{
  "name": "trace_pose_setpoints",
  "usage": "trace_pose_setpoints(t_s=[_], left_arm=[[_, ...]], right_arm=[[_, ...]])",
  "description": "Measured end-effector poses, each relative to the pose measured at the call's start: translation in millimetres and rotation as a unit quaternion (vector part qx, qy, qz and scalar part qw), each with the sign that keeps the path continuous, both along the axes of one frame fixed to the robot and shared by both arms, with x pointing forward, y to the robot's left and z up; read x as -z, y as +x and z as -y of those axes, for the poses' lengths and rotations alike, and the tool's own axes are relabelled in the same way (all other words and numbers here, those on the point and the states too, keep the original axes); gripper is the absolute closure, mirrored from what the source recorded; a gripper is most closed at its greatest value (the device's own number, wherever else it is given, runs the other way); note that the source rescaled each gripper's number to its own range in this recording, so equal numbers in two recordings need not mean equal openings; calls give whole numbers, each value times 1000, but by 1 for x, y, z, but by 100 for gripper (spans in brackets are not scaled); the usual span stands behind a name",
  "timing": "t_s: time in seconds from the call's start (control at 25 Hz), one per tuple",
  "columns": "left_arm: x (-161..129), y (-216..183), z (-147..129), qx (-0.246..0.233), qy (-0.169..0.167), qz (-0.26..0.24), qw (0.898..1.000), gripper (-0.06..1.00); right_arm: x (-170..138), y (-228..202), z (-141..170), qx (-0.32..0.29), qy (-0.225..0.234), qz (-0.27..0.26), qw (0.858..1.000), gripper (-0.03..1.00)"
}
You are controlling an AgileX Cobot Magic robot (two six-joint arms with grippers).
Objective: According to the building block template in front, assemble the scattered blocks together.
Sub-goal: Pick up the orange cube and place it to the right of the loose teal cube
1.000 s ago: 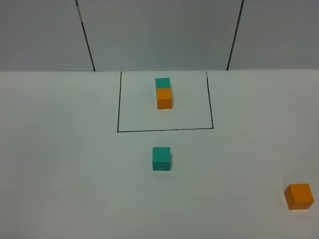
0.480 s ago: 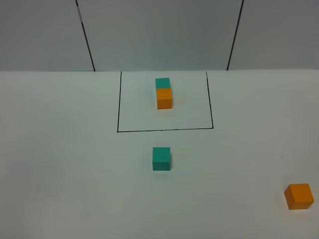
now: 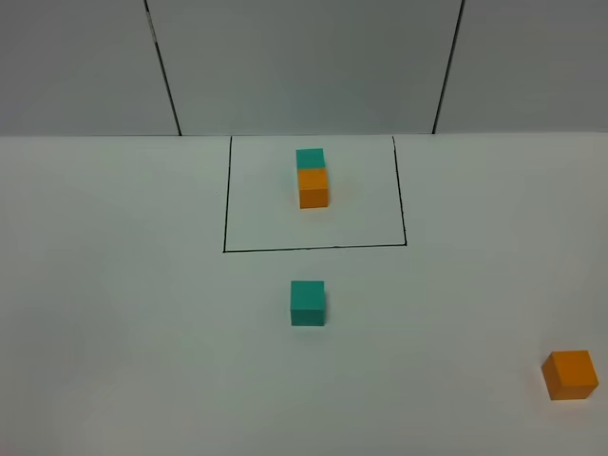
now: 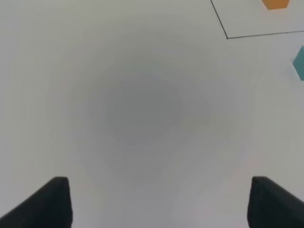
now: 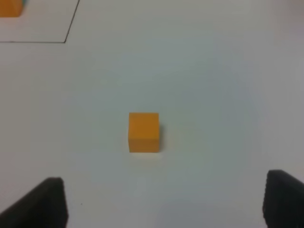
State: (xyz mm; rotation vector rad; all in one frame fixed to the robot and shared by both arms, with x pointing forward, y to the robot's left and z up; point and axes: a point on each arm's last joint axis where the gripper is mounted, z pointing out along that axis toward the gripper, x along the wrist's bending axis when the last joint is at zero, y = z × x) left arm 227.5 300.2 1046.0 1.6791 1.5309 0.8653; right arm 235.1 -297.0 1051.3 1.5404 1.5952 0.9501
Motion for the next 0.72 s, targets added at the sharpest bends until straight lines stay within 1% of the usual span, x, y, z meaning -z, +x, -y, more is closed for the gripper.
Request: trace_pose_setpoints(t_s=[0.72], left_arm=[[0, 0, 0, 0, 0, 0, 1000, 26]], right_arm=[[0, 0, 0, 0, 0, 0, 1000, 26]])
